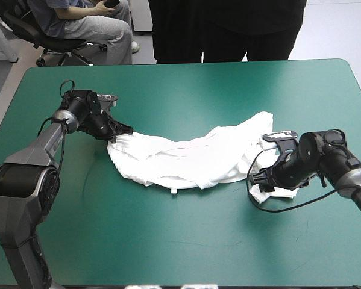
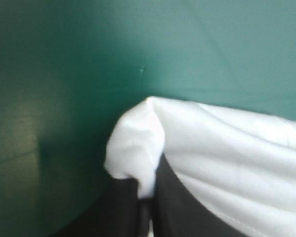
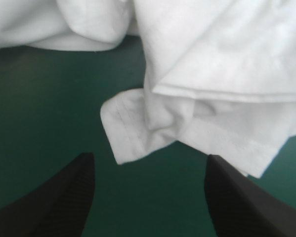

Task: Fold the cloth

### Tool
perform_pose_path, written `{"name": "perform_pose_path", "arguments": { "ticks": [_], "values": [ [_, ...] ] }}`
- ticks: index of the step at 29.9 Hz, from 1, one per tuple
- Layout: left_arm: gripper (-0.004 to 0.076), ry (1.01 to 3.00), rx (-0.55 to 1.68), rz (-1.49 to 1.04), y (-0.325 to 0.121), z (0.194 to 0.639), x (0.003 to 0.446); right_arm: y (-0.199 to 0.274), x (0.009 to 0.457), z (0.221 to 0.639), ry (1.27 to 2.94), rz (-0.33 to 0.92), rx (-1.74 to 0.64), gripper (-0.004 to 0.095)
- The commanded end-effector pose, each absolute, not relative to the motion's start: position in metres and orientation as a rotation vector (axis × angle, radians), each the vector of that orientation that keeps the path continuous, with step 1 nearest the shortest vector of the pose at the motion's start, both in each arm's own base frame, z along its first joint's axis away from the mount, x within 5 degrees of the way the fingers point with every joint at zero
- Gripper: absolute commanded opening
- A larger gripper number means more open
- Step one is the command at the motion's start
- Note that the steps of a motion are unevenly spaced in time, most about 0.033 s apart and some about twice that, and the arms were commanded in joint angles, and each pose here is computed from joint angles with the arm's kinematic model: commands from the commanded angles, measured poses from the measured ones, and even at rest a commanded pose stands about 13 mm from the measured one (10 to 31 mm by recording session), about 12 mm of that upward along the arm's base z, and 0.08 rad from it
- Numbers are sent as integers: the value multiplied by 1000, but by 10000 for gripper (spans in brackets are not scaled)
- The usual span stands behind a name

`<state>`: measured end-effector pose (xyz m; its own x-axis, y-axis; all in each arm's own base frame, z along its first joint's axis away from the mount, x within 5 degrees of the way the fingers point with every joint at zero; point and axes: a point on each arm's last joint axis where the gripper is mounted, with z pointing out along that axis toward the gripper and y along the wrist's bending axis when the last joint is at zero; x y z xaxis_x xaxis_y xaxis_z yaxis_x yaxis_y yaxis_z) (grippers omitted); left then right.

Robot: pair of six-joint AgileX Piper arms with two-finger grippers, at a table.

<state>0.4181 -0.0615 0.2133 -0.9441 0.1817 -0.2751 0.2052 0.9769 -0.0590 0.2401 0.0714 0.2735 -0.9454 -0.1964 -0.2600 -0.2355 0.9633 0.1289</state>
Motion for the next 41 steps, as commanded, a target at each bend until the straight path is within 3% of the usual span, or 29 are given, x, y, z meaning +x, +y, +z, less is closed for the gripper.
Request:
{"name": "perform_pose_path", "arguments": {
  "ticks": [1,9,15,17,20,21,23,30,41],
  "values": [
    [-17,2790,271,-147,-63,240,415,79,242,281,2740,251,-293,610],
    [-17,2788,269,-152,-63,240,415,88,256,242,2847,252,-299,609],
    [-17,2788,269,-152,-63,240,415,93,263,206,3026,244,-317,570],
    [-17,2788,268,-152,-63,240,415,93,264,198,3064,237,-334,439],
    [-17,2788,268,-152,-63,240,415,92,264,195,3074,224,-345,50],
    [-17,2789,269,-152,-63,240,415,92,264,195,3072,218,-346,-11],
    [-17,2793,270,-153,-63,242,414,91,262,199,3058,209,-358,-13],
    [-17,2718,257,-152,-57,283,398,79,250,247,2903,130,-325,-17],
    [-17,2452,260,-146,-48,400,330,58,233,413,2358,-13,-305,-17]
  ]
}}
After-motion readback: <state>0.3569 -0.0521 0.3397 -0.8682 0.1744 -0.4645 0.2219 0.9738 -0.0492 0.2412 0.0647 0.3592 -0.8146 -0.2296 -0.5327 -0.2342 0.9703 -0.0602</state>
